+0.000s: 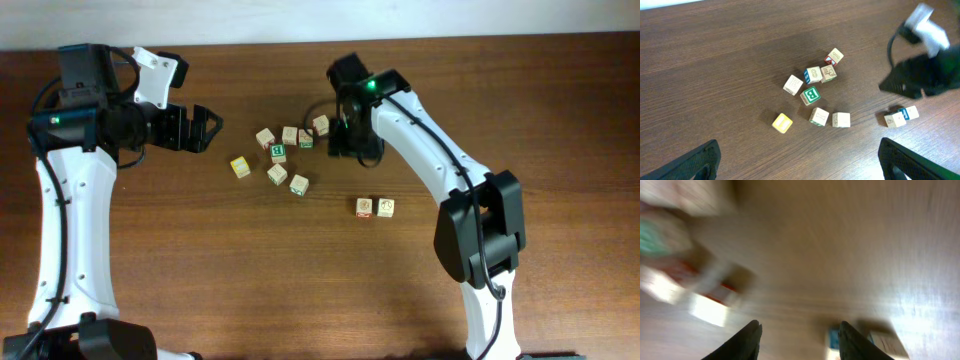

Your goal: Rotate 5 blocks

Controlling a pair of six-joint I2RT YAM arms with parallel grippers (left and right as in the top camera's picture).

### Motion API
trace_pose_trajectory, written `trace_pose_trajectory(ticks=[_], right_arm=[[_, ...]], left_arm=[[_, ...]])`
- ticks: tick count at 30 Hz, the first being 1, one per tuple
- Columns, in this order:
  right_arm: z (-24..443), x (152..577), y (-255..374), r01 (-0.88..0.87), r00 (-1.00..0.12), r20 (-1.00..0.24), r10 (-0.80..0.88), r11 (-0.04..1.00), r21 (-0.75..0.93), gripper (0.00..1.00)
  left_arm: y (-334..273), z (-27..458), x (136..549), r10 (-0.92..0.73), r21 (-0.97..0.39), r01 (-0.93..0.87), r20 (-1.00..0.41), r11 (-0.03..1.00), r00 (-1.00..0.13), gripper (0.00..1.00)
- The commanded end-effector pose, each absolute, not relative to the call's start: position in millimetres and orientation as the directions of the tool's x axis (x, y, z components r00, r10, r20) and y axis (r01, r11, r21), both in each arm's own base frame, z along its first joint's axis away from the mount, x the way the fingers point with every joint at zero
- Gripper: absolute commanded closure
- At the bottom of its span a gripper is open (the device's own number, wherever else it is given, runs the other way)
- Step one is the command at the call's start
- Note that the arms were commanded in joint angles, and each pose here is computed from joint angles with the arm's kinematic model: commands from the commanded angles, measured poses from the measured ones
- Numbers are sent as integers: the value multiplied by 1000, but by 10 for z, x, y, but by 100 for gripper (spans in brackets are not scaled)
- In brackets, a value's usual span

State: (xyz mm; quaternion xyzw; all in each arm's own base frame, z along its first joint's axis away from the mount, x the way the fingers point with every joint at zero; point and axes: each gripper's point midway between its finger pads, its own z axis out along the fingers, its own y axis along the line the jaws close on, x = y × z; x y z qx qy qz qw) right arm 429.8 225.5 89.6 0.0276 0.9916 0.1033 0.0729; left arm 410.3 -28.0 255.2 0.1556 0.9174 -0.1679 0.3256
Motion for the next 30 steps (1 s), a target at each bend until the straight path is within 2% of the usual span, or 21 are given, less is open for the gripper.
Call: trace_pose_trajectory(ticks=[1,4,8,17,21,24,30], right_arm=[[1009,4360,2604,8,-981,-180,66,951,309,49],[875,4293,2894,41,-981,-169,100,947,319,44],[619,4132,3166,17,-984,-168,64,964,265,44],[173,4031,3162,29,-992,-116,51,983,182,45],[130,3943,3103,35,-996,-79,48,987,155,55],[111,3883,3045,40,-997,-52,48,990,133,66],[243,3768,2678,65,-998,26,63,996,64,72]], left_arm=[[-301,2641,4125,188,-199,418,-671,886,-718,1],[-301,2641,4125,188,-199,418,-671,886,-718,1],[-301,2641,4124,188,-199,418,-671,886,-718,1],[-301,2641,4124,188,-199,418,-671,886,-718,1],[-301,2641,4125,188,-199,418,-671,886,-718,1],[-301,2641,4125,188,-199,418,-671,886,-718,1],[-301,2641,4125,188,-199,418,-671,886,-718,1]])
